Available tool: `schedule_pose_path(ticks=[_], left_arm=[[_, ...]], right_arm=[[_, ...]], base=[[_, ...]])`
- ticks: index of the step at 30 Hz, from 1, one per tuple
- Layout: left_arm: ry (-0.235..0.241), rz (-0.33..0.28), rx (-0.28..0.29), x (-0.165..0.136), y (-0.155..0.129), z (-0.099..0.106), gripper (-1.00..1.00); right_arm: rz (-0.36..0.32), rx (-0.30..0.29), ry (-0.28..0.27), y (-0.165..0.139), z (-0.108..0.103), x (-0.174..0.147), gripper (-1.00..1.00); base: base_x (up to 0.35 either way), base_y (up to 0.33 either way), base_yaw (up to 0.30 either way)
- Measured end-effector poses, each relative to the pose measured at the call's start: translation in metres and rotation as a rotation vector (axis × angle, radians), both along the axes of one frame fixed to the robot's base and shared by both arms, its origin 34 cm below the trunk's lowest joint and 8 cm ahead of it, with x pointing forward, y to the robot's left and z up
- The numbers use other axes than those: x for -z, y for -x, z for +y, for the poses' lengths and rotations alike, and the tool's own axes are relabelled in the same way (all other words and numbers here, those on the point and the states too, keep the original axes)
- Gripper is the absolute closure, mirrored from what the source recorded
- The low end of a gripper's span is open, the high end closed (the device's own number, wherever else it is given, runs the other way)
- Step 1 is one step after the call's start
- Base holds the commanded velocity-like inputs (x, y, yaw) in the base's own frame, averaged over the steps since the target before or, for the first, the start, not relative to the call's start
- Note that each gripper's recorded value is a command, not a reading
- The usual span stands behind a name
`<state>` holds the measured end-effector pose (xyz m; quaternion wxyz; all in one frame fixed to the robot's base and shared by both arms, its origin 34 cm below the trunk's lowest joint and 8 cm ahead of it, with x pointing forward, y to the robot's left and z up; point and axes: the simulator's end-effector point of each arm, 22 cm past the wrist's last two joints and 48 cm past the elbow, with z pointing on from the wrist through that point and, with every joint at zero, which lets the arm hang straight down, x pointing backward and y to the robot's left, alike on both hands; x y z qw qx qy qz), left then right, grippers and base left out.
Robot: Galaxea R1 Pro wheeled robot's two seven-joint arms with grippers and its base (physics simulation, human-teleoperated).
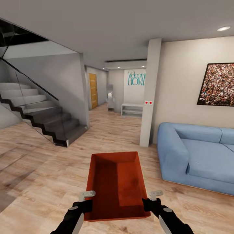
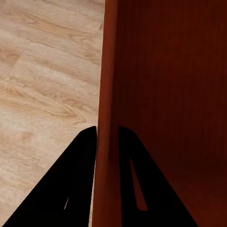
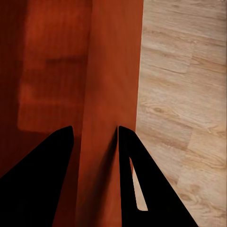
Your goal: Move the two storage containers from the living room to the garage. In the garage, place one container on the floor and stack the other container on top of it (either order is fine).
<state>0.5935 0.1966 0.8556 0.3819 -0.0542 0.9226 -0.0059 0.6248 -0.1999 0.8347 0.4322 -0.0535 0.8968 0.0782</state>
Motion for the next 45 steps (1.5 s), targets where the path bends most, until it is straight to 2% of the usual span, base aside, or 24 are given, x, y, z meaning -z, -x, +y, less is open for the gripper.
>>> schedule_pose_path(ticks=[45], left_arm=[[-0.001,0.000,0.001,-0.0001,0.0000,-0.0002,1.00]], right_arm=[[0.000,0.000,0.000,0.0001,-0.0002,0.0001,1.00]], base=[[0.325,0.015,0.000]])
